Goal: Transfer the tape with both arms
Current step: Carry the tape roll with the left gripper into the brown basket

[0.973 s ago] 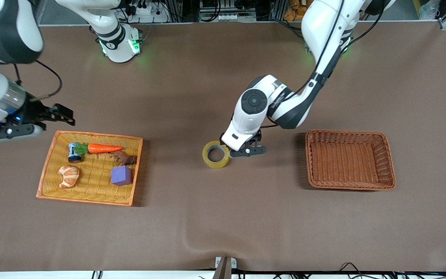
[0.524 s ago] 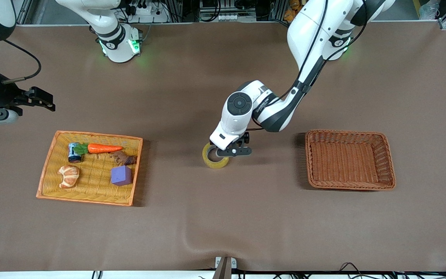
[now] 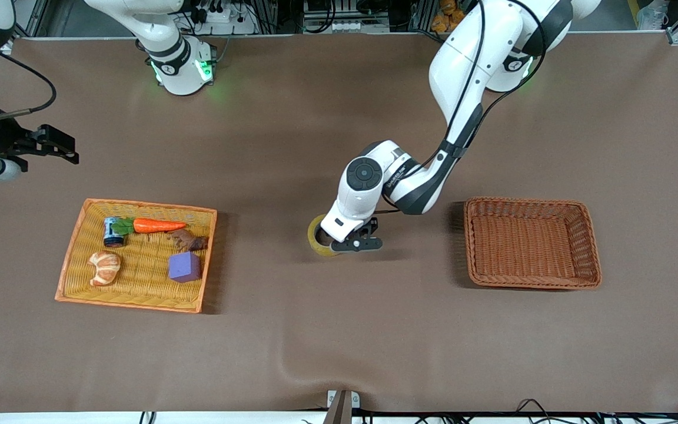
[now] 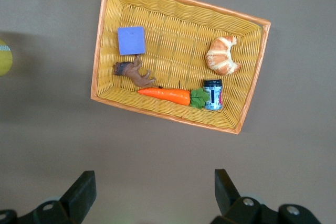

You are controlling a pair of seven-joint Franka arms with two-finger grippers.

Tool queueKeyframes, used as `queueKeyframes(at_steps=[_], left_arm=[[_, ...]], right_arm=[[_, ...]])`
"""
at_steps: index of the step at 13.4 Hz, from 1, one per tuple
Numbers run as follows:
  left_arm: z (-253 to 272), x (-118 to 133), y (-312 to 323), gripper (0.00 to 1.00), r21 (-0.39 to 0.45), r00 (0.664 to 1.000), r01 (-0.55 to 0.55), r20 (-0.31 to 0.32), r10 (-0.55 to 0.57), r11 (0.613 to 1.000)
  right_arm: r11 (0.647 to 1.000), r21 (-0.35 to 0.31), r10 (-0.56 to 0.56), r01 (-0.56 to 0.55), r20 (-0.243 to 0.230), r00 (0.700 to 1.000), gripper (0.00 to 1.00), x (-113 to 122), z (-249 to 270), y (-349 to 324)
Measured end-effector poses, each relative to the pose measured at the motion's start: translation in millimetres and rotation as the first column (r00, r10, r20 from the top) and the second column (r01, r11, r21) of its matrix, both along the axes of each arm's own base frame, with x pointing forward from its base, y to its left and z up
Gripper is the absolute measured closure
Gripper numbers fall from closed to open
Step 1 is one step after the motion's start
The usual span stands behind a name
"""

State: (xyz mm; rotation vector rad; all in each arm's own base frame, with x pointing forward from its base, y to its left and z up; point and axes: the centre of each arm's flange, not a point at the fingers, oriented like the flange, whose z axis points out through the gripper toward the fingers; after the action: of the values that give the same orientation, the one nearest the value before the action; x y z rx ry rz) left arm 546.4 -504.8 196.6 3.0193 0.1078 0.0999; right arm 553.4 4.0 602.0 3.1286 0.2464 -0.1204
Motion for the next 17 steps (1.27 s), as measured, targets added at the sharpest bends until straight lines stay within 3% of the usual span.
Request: queueKeyframes(at_steps=[3, 6, 11, 13, 17], left_arm=[[1, -6, -9, 0.78, 0.010, 0.999, 0.029, 0.017, -0.030, 1.000], [23, 6, -3, 0.78, 0.026, 0.998, 0.031, 0.053, -0.033, 0.999], [167, 66, 117, 0.78, 0.050, 0.986, -0.130, 0.108, 0.124, 0.990], [193, 67, 181, 0.78, 0.076, 0.982, -0.160, 0.109, 0.151, 0.984], [199, 48, 295, 0.78, 0.174, 0.998, 0.003, 0.064, -0.014, 0.985]], right_arm=[[1.000, 0.000, -0.002, 0.002, -0.002, 1.000, 0.00, -1, 5, 0], [0.997, 0.000, -0.077, 0.077, -0.006, 0.997, 0.00, -2, 8, -1], [0.989, 0.001, -0.150, 0.150, 0.009, 0.989, 0.00, -8, 21, 0], [0.989, 0.003, -0.150, 0.150, 0.010, 0.989, 0.00, -8, 22, 1], [0.988, 0.004, -0.153, 0.152, 0.015, 0.988, 0.00, -9, 25, 0]])
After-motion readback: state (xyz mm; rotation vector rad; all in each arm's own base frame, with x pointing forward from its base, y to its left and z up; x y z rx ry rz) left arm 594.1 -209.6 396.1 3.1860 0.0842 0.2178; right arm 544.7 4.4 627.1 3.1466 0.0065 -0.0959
